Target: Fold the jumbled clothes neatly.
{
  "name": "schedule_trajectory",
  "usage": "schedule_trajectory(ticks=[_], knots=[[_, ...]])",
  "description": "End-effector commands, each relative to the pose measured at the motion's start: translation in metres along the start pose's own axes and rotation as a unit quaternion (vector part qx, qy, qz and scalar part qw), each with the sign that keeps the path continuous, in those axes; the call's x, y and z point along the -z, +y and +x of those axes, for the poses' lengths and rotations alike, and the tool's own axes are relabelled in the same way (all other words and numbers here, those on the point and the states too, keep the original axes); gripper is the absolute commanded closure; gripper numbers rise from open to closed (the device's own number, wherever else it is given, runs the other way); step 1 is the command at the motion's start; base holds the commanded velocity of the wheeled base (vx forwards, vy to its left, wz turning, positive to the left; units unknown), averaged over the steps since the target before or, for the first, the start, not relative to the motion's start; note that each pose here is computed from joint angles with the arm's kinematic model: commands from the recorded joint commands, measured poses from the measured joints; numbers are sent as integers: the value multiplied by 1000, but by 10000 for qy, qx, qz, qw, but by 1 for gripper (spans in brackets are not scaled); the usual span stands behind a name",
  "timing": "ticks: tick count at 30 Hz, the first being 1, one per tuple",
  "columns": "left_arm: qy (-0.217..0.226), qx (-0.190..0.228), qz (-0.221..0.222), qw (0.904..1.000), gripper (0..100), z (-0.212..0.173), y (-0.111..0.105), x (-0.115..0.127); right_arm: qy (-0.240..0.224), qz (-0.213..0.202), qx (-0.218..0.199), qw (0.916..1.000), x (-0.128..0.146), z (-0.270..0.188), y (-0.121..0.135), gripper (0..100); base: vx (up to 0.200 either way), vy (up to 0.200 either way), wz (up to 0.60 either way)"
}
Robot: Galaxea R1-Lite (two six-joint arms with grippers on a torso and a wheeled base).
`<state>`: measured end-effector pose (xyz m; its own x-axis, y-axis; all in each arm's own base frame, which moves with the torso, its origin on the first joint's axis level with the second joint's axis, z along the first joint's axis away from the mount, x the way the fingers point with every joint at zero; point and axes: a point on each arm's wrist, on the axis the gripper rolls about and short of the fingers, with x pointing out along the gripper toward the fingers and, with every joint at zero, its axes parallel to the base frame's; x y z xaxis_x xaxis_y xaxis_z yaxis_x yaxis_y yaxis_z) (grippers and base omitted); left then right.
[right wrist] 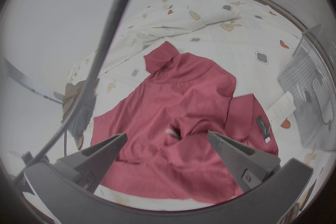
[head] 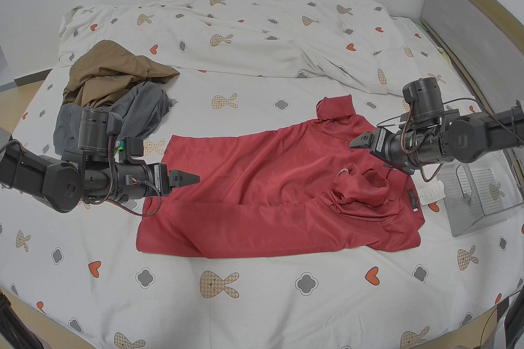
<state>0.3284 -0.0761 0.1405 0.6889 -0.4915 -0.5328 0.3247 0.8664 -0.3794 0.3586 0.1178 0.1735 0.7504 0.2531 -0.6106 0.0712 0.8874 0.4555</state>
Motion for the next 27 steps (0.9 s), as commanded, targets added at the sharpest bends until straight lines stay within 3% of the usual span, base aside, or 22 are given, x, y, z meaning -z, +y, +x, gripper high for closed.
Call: schedule_trajectory(ticks=[1, 17, 27], knots=[[17, -1, -5, 10000, 0, 1, 0, 1, 20, 171, 330, 9993, -17, 62, -28, 0, 0, 0, 0], [10, 1, 5, 10000, 0, 1, 0, 1, 117, 136, 297, 9994, -13, 102, -24, 0, 0, 0, 0], [0, -3, -4, 10000, 0, 2, 1, 1, 314, 56, 243, 9992, 1, 88, -13, 0, 0, 0, 0]])
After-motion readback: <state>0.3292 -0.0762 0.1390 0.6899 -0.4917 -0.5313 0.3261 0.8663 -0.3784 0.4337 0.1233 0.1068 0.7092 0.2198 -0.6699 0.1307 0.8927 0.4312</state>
